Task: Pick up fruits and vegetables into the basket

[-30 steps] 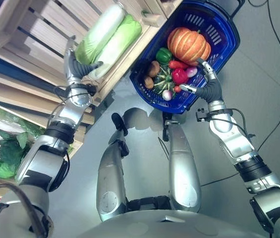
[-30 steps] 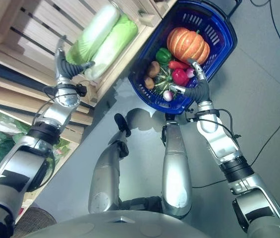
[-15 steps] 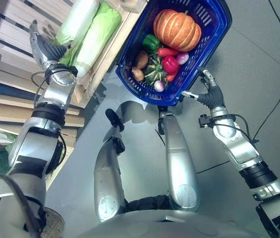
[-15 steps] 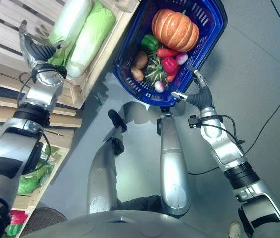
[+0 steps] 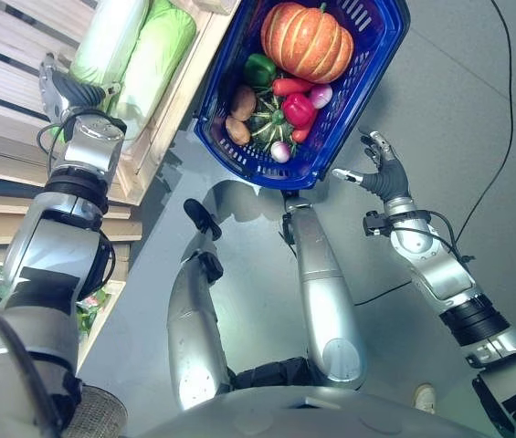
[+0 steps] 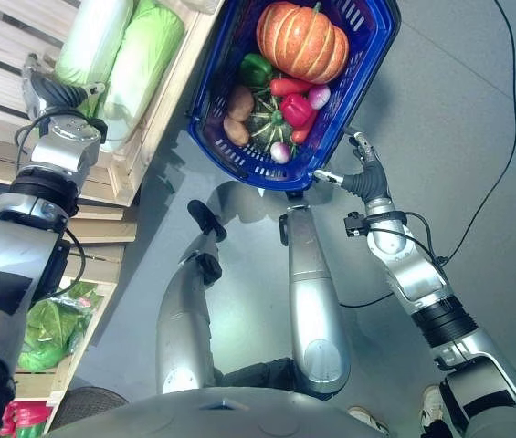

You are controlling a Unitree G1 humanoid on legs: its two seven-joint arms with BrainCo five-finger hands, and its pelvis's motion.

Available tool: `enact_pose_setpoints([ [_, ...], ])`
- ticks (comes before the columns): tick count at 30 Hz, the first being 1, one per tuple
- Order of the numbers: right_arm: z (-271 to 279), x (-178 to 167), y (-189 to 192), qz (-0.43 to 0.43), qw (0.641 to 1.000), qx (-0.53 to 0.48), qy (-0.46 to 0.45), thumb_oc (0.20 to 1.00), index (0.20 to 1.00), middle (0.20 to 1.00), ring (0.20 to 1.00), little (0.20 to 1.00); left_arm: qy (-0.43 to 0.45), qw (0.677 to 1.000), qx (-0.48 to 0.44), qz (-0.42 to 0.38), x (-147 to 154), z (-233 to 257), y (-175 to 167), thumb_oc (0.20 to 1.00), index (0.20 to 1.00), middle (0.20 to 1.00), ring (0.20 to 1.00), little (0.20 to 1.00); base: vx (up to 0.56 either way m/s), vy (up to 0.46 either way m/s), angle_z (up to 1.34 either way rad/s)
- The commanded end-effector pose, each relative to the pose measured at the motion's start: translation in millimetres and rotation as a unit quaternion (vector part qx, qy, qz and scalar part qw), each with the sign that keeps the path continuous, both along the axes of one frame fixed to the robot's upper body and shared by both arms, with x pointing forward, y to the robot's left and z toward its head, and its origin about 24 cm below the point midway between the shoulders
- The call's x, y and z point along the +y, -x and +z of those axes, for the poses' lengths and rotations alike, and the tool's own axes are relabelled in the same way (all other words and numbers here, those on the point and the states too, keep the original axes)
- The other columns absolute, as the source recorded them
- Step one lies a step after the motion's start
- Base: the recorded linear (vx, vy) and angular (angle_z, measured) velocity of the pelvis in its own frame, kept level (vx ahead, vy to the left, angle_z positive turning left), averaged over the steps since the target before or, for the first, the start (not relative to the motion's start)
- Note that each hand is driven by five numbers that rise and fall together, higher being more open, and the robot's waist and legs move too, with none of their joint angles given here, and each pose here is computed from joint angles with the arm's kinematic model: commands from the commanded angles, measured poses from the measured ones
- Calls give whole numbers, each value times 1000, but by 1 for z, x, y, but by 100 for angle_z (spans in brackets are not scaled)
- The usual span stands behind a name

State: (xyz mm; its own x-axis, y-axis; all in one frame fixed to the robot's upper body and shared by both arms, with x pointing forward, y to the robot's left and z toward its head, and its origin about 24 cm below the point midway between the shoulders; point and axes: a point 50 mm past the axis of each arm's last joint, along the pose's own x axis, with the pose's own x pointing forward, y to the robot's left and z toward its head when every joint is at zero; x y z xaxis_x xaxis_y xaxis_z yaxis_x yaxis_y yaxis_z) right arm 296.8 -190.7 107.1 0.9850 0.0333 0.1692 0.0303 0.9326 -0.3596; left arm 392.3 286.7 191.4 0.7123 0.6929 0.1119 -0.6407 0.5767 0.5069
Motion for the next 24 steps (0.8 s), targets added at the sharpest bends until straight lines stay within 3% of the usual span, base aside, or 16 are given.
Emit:
enact_pose_setpoints([
  [1,5,9,-1,8,999,-8,-34,1000,1000,1000,1000,1000,23,998,43,31,26,-14,11,1000,1000,1000,1000,1000,0,0,0],
  [20,8,6,-8,8,999,16,-27,1000,1000,1000,1000,1000,107,969,219,49,39,-70,31,1000,1000,1000,1000,1000,27,27,-7],
  [21,8,6,-8,8,999,16,-27,1000,1000,1000,1000,1000,114,968,222,38,38,-71,30,740,740,740,740,740,7,3,-6],
  [22,9,6,-8,8,999,15,-27,1000,1000,1000,1000,1000,120,966,225,29,37,-73,30,416,416,416,416,416,8,6,-7],
  [23,9,6,-9,8,1000,15,-26,1000,1000,1000,1000,1000,133,964,229,4,34,-76,28,200,200,200,200,200,6,5,-7],
  [24,9,7,-9,9,1000,14,-26,1000,1000,1000,1000,1000,144,962,230,-11,31,-78,27,200,200,200,200,200,5,11,-4],
])
